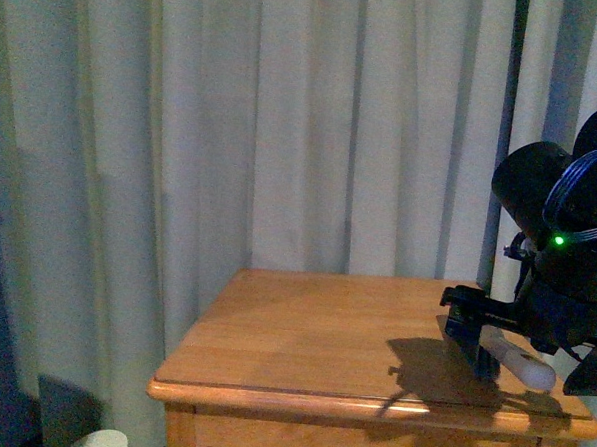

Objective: Clean up trash

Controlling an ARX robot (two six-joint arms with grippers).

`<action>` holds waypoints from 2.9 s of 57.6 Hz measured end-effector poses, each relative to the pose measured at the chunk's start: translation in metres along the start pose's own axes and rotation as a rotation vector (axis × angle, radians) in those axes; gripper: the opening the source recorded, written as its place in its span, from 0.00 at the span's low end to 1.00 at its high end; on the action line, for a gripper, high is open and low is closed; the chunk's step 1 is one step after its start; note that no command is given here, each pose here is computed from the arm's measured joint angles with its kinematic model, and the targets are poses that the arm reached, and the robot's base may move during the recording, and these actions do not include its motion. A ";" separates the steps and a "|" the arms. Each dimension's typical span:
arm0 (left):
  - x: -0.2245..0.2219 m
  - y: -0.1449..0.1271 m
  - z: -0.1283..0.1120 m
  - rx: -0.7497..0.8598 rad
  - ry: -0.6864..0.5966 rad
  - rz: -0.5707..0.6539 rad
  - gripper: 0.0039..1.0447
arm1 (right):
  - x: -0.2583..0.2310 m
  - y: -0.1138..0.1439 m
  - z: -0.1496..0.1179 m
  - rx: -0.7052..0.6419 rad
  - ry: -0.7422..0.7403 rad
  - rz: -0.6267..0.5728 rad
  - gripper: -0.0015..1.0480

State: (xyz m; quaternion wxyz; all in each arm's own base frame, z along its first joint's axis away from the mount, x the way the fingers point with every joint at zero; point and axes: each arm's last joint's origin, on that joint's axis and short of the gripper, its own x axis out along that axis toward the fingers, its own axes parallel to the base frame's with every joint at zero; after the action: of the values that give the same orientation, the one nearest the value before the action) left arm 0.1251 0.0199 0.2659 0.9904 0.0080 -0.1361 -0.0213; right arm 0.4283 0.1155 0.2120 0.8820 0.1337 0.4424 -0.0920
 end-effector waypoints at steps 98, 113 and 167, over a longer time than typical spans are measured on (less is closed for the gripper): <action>0.000 0.000 0.000 0.000 0.000 0.000 0.27 | -0.241 -0.116 -0.126 -0.207 -0.915 0.196 0.19; 0.000 0.000 0.000 0.000 0.000 0.000 0.27 | -0.245 -0.116 -0.131 -0.221 -0.935 0.171 0.19; 0.000 0.000 0.000 0.000 0.000 0.002 0.27 | -0.243 -0.116 -0.133 -0.229 -0.929 0.168 0.19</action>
State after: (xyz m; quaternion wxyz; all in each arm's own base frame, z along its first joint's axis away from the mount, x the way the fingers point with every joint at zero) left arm 0.1250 0.0201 0.2656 0.9905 0.0078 -0.1359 -0.0206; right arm 0.1512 0.0585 0.3134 0.9996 0.0158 -0.0031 -0.0211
